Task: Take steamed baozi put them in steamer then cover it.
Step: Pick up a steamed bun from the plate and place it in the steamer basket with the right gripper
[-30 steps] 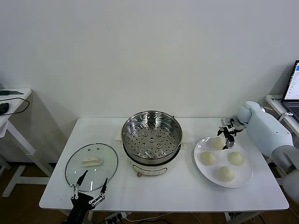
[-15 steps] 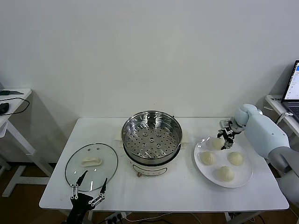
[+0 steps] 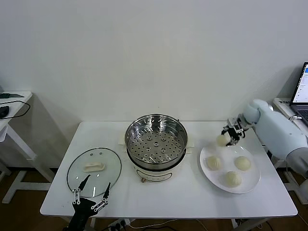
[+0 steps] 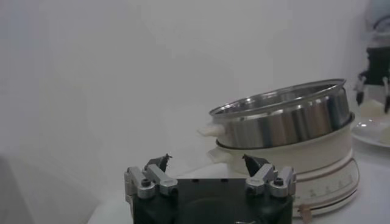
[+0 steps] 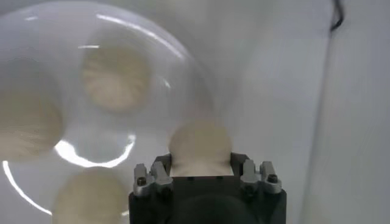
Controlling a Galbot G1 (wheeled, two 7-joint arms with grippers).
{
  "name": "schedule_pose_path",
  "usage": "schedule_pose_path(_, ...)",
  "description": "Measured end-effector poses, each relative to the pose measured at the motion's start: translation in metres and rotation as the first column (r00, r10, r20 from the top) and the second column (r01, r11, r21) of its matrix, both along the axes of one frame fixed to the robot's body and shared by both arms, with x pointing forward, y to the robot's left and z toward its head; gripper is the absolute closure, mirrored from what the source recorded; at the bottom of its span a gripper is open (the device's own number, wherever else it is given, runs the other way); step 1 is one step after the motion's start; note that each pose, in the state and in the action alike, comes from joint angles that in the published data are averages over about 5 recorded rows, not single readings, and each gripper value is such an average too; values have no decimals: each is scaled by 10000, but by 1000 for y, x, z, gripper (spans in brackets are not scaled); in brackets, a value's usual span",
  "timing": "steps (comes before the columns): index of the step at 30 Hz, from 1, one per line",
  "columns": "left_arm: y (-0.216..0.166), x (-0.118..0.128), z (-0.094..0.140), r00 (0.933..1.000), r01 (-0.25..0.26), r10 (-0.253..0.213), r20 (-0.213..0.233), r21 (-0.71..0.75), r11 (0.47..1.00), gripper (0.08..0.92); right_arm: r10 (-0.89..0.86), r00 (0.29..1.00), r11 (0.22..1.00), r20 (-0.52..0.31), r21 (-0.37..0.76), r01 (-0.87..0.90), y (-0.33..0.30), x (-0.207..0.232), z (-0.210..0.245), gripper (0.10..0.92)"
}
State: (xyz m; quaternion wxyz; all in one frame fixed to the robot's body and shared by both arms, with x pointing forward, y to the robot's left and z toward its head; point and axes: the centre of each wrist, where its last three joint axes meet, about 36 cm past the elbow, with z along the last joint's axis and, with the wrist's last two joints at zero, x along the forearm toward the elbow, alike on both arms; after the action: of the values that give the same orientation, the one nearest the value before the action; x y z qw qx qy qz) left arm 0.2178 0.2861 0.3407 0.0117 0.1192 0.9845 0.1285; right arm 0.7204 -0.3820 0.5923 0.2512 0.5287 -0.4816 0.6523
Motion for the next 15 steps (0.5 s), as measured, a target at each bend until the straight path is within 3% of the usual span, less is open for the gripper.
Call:
schedule_pose_path(8, -2, -1, 1, 10000, 41, -41, 17, -27, 10000, 177, 3566, 9294, 9342, 950, -466, -3537, 88, 0, 94, 362)
schedule_pose_path(15, -2, -1, 4, 10000, 40, -40, 79, -38, 10000, 177, 5689, 8169, 8207, 947, -1297, -5565, 162, -4, 130, 361)
